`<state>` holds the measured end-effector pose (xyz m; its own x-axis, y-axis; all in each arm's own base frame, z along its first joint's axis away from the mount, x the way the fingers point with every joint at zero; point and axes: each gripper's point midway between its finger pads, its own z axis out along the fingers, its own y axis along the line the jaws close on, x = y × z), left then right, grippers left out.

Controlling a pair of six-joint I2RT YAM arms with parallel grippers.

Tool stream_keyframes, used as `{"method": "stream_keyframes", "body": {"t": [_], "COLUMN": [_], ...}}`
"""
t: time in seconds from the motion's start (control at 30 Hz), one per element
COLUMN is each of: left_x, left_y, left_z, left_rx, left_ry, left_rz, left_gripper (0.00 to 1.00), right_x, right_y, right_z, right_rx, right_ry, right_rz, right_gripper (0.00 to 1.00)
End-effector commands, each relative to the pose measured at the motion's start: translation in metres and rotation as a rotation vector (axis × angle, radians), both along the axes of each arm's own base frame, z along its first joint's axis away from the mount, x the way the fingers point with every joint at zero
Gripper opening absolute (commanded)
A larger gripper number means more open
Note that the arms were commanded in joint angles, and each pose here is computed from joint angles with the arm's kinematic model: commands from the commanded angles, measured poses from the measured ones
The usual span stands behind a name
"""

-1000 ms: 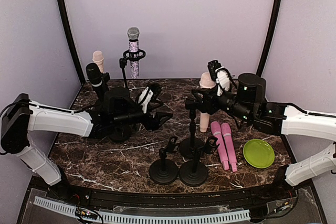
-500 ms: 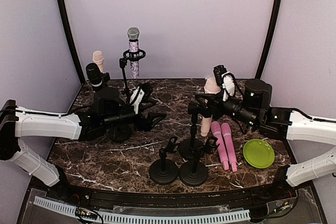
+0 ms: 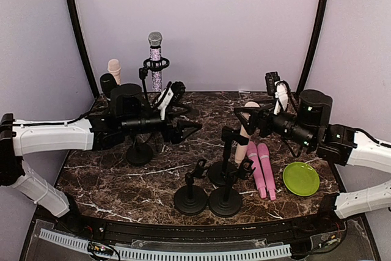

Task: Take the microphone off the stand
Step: Place the microphone stand with the microphone at the center of the board, then hold the microphone stand with the microphone at the center of the board.

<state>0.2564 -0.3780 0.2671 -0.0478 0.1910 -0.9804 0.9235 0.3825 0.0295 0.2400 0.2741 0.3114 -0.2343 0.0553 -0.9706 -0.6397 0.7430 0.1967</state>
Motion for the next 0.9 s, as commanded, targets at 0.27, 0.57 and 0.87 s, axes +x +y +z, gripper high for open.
{"method": "stream_keyframes", "body": {"t": [0.27, 0.57, 0.87], "left_x": [-0.021, -0.028, -0.025], "left_y": [-0.055, -0.077, -0.086], "left_z": [0.009, -0.002, -0.024], "left_rx": [0.046, 0.081, 0.147], "left_ry": [0.026, 0.046, 0.052], "left_rz": [-0.263, -0.324, -0.313], "left_gripper": [0.77, 0.79, 0.80], "right_x": [-0.007, -0.002, 0.006], "right_y": [-0.018, -0.010, -0.002], "right_z": [0.009, 0.006, 0.011], "right_rx": [-0.023, -0.046, -0.047], "right_ry": [0.131, 0.135, 0.106], "right_rz": [-0.062, -0.059, -0.060], "right_gripper": [0.90, 0.75, 0.59]}}
